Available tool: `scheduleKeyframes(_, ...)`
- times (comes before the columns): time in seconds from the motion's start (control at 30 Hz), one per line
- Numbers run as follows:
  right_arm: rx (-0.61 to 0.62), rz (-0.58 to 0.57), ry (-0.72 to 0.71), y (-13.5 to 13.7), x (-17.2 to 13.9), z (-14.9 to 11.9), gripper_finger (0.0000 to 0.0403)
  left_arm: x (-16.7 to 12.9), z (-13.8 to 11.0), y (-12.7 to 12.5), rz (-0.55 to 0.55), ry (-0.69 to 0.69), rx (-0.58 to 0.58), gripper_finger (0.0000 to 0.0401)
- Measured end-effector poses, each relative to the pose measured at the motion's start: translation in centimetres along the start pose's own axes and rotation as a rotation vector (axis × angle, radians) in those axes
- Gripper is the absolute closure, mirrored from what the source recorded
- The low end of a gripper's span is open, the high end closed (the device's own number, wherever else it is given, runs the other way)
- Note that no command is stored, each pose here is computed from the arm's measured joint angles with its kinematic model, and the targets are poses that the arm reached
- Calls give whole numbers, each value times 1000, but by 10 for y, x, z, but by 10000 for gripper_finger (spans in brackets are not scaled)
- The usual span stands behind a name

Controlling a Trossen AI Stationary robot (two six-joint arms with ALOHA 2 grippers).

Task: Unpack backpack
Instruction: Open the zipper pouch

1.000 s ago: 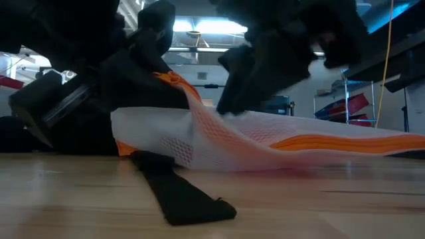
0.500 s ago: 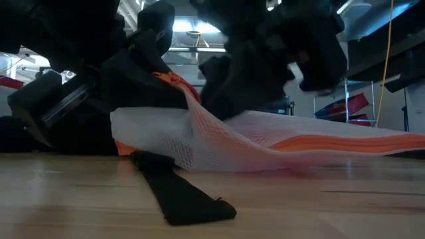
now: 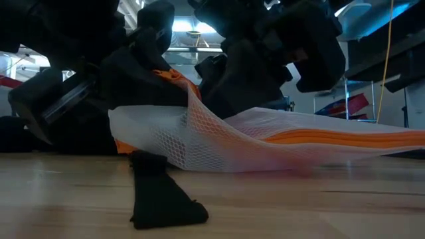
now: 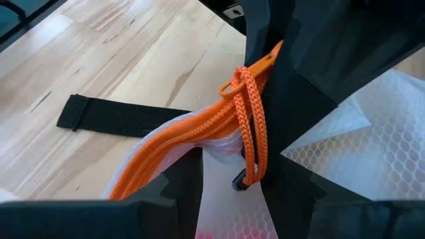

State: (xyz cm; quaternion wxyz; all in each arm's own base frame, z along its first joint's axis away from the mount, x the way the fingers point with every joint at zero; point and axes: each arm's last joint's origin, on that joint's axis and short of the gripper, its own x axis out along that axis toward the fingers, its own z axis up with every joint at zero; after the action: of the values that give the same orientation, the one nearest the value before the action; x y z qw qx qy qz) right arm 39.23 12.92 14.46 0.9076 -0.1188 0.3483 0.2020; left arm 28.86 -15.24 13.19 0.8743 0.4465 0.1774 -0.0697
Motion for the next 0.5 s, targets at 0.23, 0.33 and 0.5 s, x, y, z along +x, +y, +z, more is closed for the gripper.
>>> scheduleKeyframes(0.23, -1, -3, -4, 0, -2, 1, 276, 0, 0, 0, 0, 1, -14, 401)
scheduleKeyframes(0.33, -2, -7, -1, 0, -3, 2, 276, 0, 0, 0, -1, 0, -17, 401)
scheduleKeyframes(0.5, -2, -9, 7, 0, -6, 3, 276, 0, 0, 0, -4, -2, -23, 401)
